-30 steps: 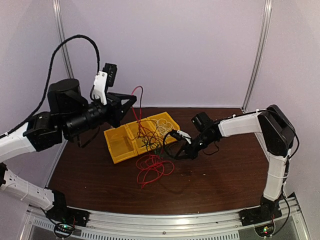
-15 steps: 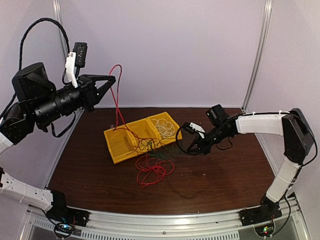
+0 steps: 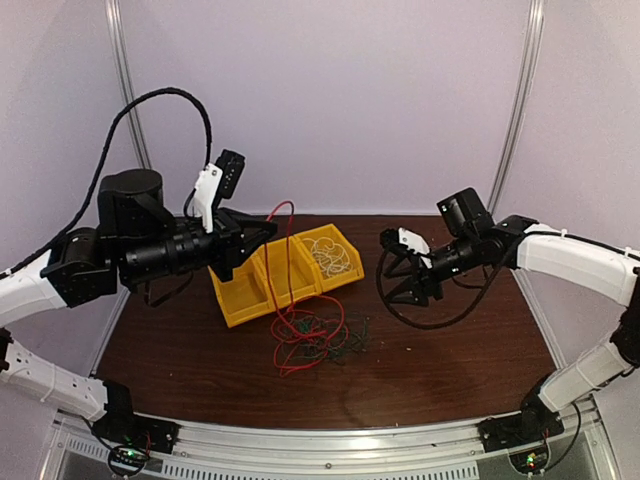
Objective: Untangle the cables
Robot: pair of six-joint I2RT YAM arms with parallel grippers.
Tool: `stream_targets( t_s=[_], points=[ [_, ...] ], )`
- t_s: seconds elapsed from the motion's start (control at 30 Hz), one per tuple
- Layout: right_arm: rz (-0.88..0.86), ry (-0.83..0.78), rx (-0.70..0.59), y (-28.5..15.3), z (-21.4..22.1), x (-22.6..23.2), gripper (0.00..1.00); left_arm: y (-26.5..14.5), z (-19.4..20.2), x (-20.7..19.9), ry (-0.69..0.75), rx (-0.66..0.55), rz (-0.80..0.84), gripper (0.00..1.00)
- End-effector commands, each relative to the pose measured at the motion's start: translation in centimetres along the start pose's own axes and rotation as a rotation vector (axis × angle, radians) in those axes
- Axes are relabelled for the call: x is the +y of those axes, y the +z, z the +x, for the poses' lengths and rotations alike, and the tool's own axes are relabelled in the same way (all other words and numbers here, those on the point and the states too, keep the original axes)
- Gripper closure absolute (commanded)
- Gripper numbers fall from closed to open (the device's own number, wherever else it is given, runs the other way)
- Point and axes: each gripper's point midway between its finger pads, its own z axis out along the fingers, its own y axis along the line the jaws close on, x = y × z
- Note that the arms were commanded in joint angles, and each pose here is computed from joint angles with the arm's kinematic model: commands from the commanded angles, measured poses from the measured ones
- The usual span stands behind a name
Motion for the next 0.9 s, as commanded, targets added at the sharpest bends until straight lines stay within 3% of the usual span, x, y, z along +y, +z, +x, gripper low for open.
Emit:
stream_targets(
  t_s=[0.0,0.2,0.53,0.73,0.87],
  points=[
    [-0.064,-0.071,-0.050,2.0,-3.1,2.5,0.33,0.7,-1.9,-1.4,-0.051,-0.093,0.064,1.00],
    [-0.180,-0.147,-0.040,7.5,-4.7,6.0,0.31,1.6,-1.5,-0.4,-0.090,-0.082,-0.014,1.00],
    [-0.266,-0.134,-0.082,13.3,-5.1,7.8,0.32,-2.6,-4.6,1.6,-0.142,-0.166,-0.094,1.00],
    [-0.177,-0.033,-0.257,16.5,-6.7,6.6,0.44,-3.3,-5.9,1.9,-0.146,-0.161,-0.116,1.00],
    [-0.149,0.033,-0.248,18.6,-6.3,5.6,0.55,-5.6,-9.2,2.2,-0.154,-0.216,-0.130,1.00]
  ],
)
